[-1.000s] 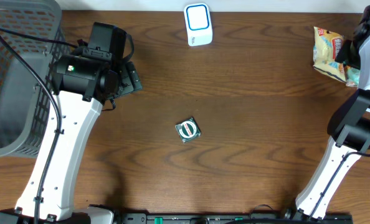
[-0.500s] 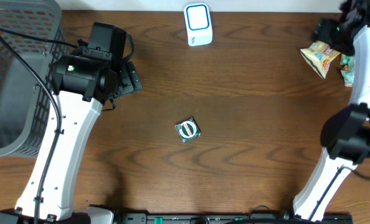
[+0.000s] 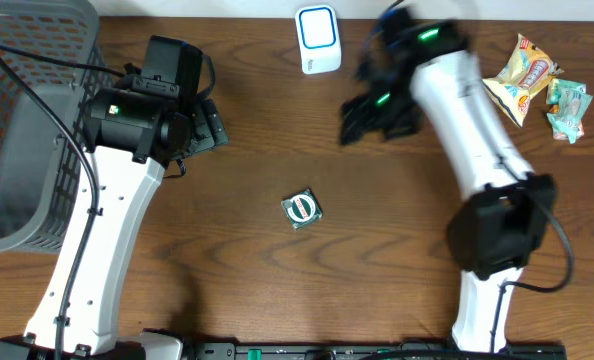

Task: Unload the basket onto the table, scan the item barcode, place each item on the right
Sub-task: 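Reach the right gripper to the Zam-Buk tin and grasp it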

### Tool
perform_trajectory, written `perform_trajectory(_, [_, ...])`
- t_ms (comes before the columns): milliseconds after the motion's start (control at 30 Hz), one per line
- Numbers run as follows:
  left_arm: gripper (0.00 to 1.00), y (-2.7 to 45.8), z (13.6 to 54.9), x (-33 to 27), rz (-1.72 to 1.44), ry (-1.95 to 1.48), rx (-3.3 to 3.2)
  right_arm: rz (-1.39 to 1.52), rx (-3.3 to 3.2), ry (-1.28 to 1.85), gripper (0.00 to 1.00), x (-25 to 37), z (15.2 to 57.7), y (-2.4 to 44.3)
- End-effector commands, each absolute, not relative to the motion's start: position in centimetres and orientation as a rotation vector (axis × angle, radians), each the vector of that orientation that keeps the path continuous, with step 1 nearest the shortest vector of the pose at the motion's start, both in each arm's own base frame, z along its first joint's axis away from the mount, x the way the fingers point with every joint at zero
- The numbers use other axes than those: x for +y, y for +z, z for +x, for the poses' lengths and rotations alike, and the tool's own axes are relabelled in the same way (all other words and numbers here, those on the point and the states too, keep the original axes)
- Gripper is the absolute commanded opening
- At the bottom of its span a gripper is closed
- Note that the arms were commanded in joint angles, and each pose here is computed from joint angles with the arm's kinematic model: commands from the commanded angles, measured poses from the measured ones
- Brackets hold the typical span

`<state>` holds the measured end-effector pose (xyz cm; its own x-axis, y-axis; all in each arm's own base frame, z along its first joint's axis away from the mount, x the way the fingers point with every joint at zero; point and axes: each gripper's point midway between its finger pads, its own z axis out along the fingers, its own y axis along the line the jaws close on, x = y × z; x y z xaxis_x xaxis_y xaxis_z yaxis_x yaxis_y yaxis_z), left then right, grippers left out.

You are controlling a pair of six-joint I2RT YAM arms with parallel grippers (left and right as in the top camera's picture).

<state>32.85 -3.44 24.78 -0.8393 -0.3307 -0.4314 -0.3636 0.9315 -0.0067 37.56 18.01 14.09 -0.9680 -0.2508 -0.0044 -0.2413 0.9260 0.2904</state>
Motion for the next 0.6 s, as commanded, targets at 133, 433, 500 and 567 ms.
perform_trajectory(133, [0.98,25.0,33.0,-3.1,-0.495,0.122,2.646,0.761,-2.820,-0.379,0.81,25.5,29.4,7.2])
perform_trajectory(433, [0.98,25.0,33.0,-3.1,-0.495,0.122,2.646,0.739,-2.928,-0.127,0.99,27.8,27.7,4.1])
perform_trajectory(500, [0.98,25.0,33.0,-3.1,-0.495,0.122,2.646,0.760,-2.925,-0.129,0.99,28.3,27.2,3.8])
perform_trajectory(567, [0.98,25.0,33.0,-3.1,-0.495,0.122,2.646,0.784,-2.934,-0.108,0.99,28.5,27.1,3.4])
